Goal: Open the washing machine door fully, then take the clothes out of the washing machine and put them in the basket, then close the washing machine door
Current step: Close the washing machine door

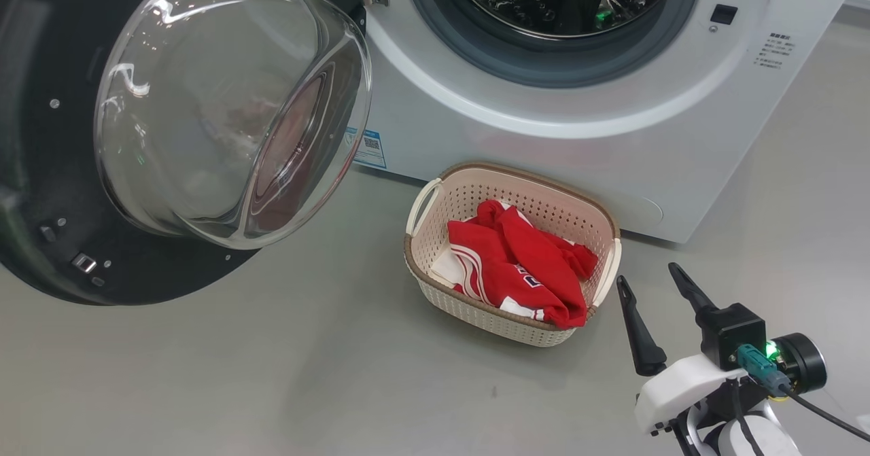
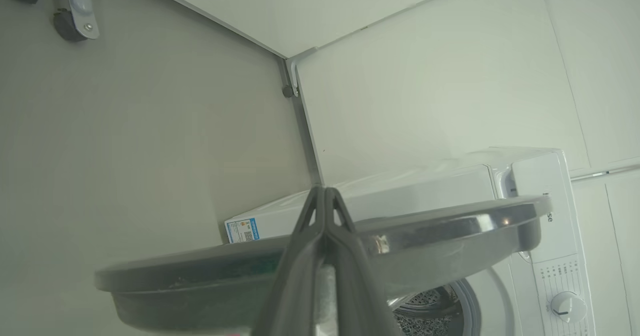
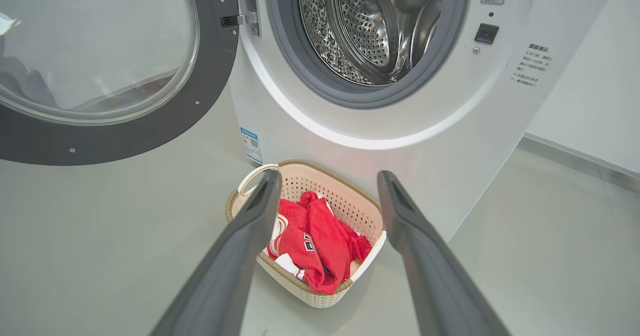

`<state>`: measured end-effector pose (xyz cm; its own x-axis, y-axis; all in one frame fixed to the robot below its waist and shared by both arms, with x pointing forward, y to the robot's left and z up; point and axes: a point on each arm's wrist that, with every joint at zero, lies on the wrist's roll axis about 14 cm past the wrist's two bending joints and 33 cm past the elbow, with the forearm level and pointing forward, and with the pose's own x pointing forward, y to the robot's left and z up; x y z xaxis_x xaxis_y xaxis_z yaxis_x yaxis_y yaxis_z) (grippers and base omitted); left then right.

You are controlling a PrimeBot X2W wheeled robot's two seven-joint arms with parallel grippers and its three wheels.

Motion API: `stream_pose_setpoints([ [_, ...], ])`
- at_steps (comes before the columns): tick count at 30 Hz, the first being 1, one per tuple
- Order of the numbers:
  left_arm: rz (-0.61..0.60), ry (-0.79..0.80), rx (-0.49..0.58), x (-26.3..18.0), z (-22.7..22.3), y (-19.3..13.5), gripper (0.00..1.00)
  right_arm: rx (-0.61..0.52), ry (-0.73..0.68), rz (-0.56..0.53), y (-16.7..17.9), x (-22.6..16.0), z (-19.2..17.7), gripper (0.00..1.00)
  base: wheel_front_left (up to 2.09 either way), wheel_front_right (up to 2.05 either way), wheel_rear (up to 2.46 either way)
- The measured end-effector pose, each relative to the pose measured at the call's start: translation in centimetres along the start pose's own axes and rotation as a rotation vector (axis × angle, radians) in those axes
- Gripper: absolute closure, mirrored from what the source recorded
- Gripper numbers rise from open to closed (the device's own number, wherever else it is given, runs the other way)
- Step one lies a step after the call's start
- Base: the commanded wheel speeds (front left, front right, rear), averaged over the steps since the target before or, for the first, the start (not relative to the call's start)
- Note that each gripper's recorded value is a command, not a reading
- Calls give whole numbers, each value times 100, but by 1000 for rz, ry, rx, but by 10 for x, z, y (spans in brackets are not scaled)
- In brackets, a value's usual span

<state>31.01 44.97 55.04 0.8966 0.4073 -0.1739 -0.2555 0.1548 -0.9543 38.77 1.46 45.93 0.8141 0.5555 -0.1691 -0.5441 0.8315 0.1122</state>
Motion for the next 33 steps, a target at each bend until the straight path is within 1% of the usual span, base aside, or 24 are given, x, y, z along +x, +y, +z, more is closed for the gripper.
stream_pose_setpoints([
  [4,0,55,14,6,-14,-1,100,2,2,-7,-3,0,-1,0,0,0,0],
  [10,8,84,22,10,-20,1,100,5,4,-13,-5,0,-2,0,0,0,0],
  [20,-13,134,31,11,-26,-2,100,3,4,-11,-5,0,-2,0,0,0,0],
  [33,-107,235,-19,6,-38,-15,100,-13,-1,-2,-2,1,-1,0,0,0,0],
])
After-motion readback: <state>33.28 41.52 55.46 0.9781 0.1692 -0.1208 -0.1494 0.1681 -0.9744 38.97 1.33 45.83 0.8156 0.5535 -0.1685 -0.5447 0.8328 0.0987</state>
